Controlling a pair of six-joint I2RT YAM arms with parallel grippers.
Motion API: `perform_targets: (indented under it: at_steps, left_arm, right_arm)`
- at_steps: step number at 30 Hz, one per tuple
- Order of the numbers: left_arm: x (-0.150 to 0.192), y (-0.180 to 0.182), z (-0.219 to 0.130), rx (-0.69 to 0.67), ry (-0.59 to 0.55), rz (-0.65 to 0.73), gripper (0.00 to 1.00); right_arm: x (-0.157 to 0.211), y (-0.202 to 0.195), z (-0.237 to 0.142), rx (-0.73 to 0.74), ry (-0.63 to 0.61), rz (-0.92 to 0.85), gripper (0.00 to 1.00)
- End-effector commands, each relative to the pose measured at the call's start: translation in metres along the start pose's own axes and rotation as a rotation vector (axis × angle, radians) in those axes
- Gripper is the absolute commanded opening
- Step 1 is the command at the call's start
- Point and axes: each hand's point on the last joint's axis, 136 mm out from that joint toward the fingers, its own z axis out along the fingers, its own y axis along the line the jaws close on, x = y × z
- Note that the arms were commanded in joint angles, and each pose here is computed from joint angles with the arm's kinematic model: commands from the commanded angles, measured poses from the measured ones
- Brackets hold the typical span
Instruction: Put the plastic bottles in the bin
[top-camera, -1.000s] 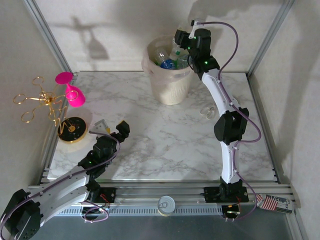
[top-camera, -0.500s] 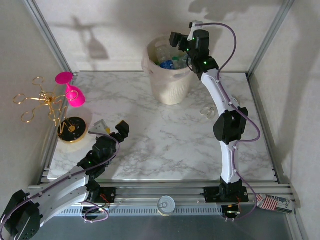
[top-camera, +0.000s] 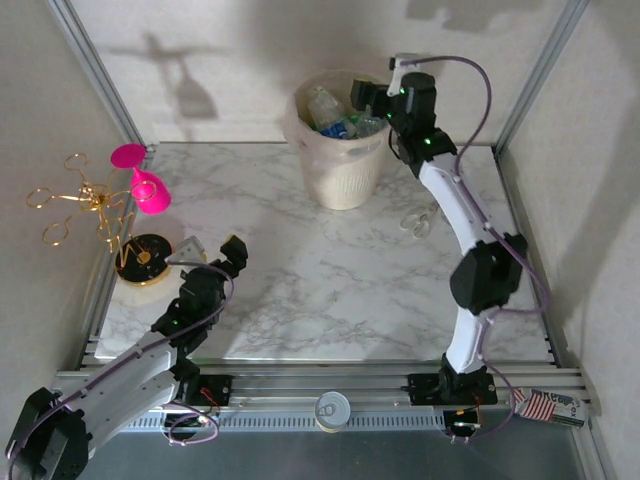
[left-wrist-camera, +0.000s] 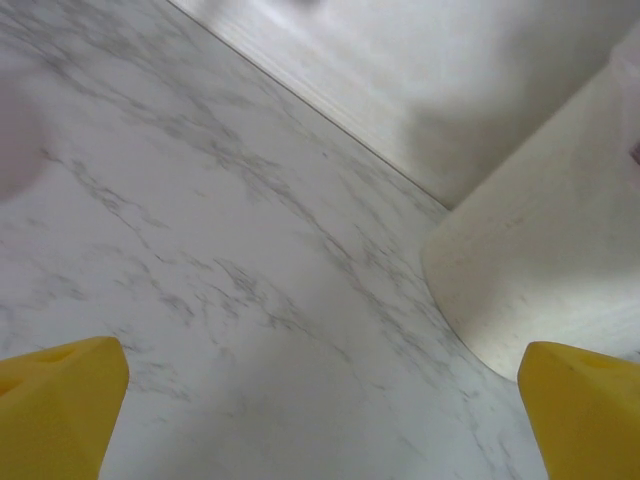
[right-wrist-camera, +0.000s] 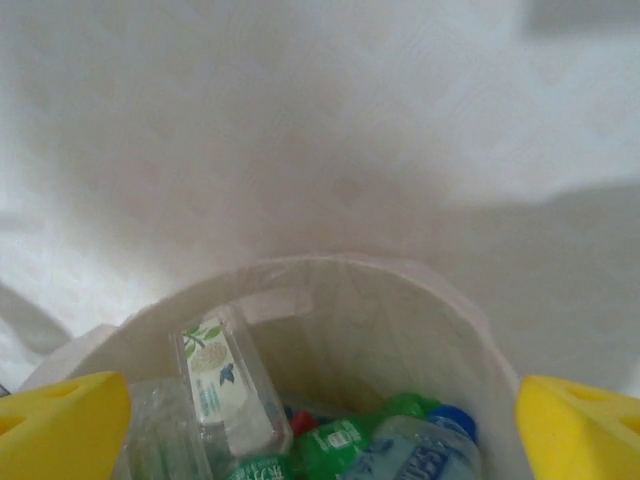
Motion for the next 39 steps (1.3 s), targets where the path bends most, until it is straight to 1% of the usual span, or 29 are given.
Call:
perform_targets:
  at_steps: [1, 6, 10, 13, 16, 18, 20, 23, 26, 28, 30, 31, 33, 35, 36, 37, 38, 39]
  left_arm:
    - [-0.021, 0.009, 0.008, -0.066, -0.047, 0.041, 1.00]
    - [-0.032, 0.026, 0.028, -0.128, -0.064, 0.074, 1.00]
    - [-0.035, 0.038, 0.047, -0.196, -0.057, 0.133, 1.00]
    - [-0.035, 0.042, 0.061, -0.241, -0.045, 0.200, 1.00]
    - [-0.037, 0.049, 0.073, -0.301, -0.053, 0.281, 1.00]
    - [-0.041, 0.054, 0.079, -0.341, -0.060, 0.313, 1.00]
    - [-0.046, 0.057, 0.083, -0.372, -0.088, 0.354, 1.00]
    - [-0.050, 0.065, 0.086, -0.413, -0.113, 0.412, 1.00]
    - [-0.041, 0.078, 0.087, -0.441, -0.111, 0.442, 1.00]
    - [-0.034, 0.083, 0.088, -0.435, -0.111, 0.452, 0.99]
    - [-0.031, 0.085, 0.088, -0.414, -0.133, 0.460, 1.00]
    - [-0.032, 0.083, 0.089, -0.408, -0.135, 0.462, 1.00]
    - [-0.037, 0.076, 0.086, -0.354, -0.188, 0.457, 1.00]
    - [-0.038, 0.065, 0.082, -0.255, -0.235, 0.463, 1.00]
    - [-0.033, 0.067, 0.082, -0.246, -0.229, 0.463, 1.00]
    - [-0.033, 0.067, 0.082, -0.231, -0.249, 0.471, 1.00]
    - [-0.028, 0.068, 0.084, -0.229, -0.212, 0.465, 1.00]
    - [-0.029, 0.066, 0.083, -0.200, -0.219, 0.462, 1.00]
  right_arm:
    - [-0.024, -0.010, -0.048, 0.046, -0.112, -0.051, 0.99]
    - [0.010, -0.037, -0.113, 0.134, -0.131, -0.048, 0.99]
    - [0.058, -0.063, -0.146, 0.228, -0.093, -0.064, 0.99]
    - [0.106, -0.090, -0.165, 0.328, -0.061, -0.097, 0.99]
    - [0.155, -0.109, -0.175, 0.381, -0.014, -0.146, 0.99]
    - [0.182, -0.120, -0.176, 0.406, 0.005, -0.171, 0.99]
    - [0.213, -0.132, -0.172, 0.429, 0.050, -0.196, 0.99]
    - [0.246, -0.149, -0.161, 0.463, 0.102, -0.231, 0.99]
    - [0.267, -0.162, -0.151, 0.467, 0.124, -0.244, 0.99]
    - [0.276, -0.173, -0.145, 0.494, 0.137, -0.267, 0.99]
    - [0.275, -0.180, -0.145, 0.511, 0.102, -0.287, 0.99]
    - [0.280, -0.183, -0.142, 0.504, 0.137, -0.262, 0.99]
    - [0.278, -0.187, -0.142, 0.471, 0.132, -0.225, 0.99]
    - [0.274, -0.195, -0.155, 0.451, 0.083, -0.162, 0.99]
    - [0.270, -0.201, -0.164, 0.455, 0.043, -0.125, 0.99]
    - [0.267, -0.205, -0.173, 0.440, 0.010, -0.082, 0.99]
    - [0.264, -0.206, -0.181, 0.425, -0.025, -0.060, 0.99]
    - [0.260, -0.207, -0.185, 0.420, -0.054, -0.052, 0.99]
